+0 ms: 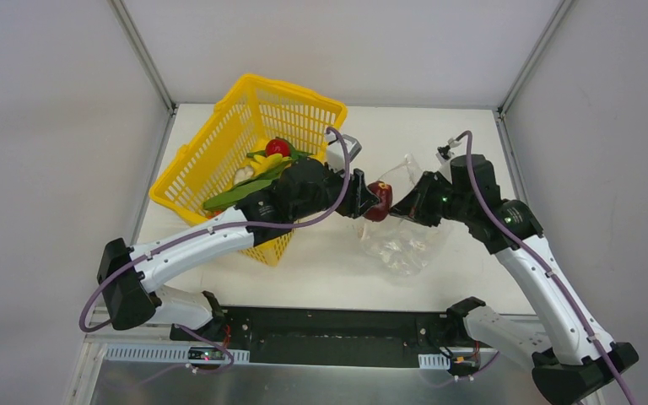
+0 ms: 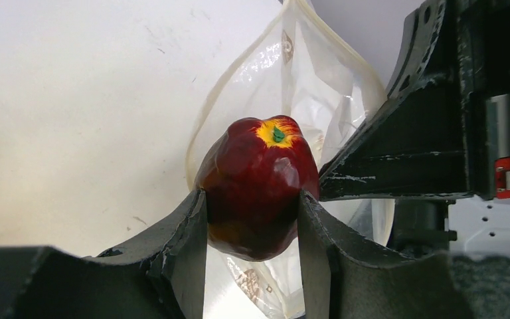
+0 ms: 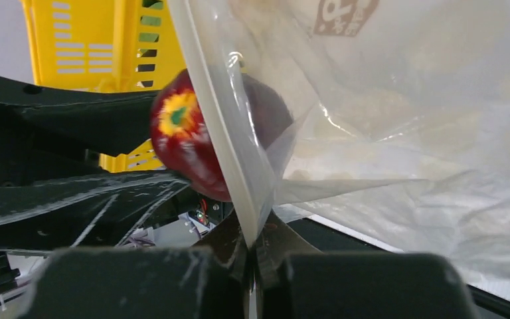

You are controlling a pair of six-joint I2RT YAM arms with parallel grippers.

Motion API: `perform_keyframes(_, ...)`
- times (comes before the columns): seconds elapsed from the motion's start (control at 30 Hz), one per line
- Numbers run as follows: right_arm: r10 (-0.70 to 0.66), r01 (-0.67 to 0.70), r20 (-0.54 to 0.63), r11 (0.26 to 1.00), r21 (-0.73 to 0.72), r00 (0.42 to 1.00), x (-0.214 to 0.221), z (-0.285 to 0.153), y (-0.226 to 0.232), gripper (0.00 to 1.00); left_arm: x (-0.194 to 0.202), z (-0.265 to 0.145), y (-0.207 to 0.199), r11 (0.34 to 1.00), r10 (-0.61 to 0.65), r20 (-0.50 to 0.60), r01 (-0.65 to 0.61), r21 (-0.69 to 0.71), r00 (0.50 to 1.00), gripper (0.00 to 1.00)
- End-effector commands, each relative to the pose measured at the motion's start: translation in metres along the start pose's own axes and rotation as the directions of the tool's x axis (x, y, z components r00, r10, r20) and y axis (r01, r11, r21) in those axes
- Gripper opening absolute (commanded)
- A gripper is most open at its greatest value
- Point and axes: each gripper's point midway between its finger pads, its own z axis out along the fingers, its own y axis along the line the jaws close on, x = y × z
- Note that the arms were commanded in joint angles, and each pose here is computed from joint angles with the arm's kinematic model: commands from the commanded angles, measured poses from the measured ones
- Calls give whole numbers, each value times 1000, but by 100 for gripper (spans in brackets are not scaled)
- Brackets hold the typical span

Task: Place the food in the zip-top bag and seal the zipper
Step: Place the fake vegetable in the zipper food storage bag.

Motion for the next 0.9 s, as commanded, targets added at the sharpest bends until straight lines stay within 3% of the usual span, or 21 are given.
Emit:
perform_keyframes(0.0,-12,14,19,995,-99,1000,-4,-9,22,2,-8,0,-5,995,94,-7,-94,-31,996,0)
perform_keyframes(0.23,-21,21,6,992,-122,1000,0,-8,25,2,7,9,-12,975,188,-108,-199,-103,976,0)
perform_keyframes(0.47,-70,67,-16,984,-163,997,10,-8,23,1,14,13,-39,984,179,-133,-176,38,975,17)
perform_keyframes(0.57,-97,95,1,977,-191,995,11,-9,24,1,19,12,-51,978,194,-167,-178,106,967,32)
perform_keyframes(0.77,-124,126,24,979,-159,992,12,-5,12,1,10,1,-50,981,182,-145,-168,100,973,76)
perform_keyframes(0.87,-114,116,24,985,-123,993,12,1,3,1,0,-10,-51,979,185,-124,-173,104,975,82)
